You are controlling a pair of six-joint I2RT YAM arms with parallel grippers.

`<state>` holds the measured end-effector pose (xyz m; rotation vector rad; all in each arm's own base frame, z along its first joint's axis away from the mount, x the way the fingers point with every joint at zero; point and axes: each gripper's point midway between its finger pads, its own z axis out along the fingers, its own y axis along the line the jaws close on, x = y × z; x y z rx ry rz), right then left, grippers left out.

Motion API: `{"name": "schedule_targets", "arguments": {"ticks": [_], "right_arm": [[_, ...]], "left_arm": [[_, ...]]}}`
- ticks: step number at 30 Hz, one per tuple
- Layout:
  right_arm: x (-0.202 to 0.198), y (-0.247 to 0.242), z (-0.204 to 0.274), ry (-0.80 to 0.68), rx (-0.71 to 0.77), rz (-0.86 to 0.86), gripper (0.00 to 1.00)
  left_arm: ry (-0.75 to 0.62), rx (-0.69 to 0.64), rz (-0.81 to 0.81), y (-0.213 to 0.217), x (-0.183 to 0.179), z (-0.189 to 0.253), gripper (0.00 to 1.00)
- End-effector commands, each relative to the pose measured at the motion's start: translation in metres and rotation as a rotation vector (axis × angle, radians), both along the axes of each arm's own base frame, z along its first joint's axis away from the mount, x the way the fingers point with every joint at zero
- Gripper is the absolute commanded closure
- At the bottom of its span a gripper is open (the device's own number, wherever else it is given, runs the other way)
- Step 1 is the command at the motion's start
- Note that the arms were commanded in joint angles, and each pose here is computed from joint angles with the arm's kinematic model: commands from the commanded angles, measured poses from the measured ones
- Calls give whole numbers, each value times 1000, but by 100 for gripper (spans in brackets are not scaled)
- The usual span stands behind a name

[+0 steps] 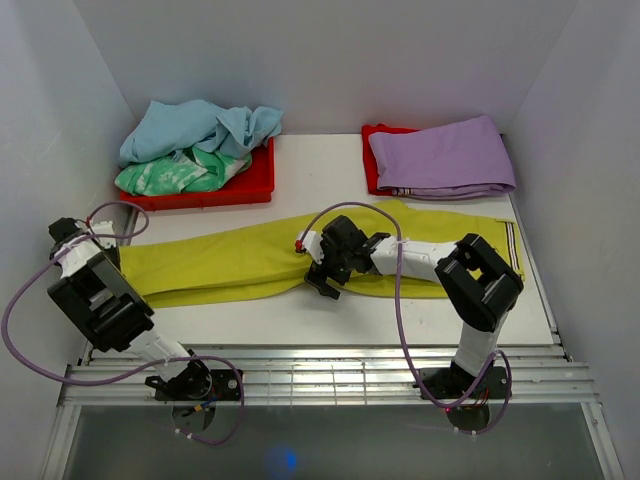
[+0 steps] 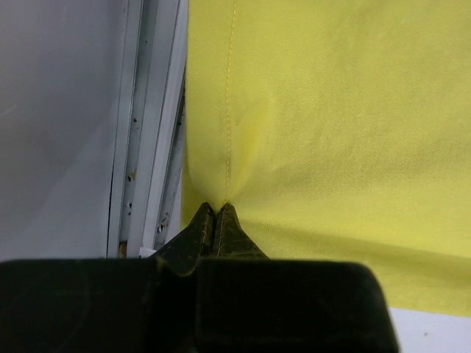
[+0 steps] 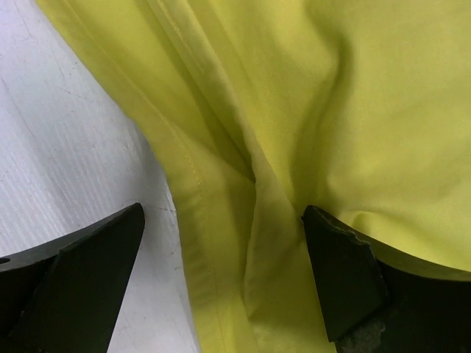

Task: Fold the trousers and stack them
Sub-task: Fold the trousers

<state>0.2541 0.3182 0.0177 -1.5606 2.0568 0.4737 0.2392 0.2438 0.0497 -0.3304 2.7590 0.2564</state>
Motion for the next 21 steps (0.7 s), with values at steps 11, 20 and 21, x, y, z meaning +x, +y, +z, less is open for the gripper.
{"name": "schedule_targets", "arguments": {"ticks": [11,20,21], "right_arm": [[-23,-94,-62,111,-374,-142,14],[-29,-100,-53,115,-367,-120,22],[-32,-96,-47,122,-338,-109,21]], "left_arm": [[41,126,74,44,-33,-14,100],[90,65,96,43,-36,-60,100],[88,82,94,45,-37,-61,100]]}}
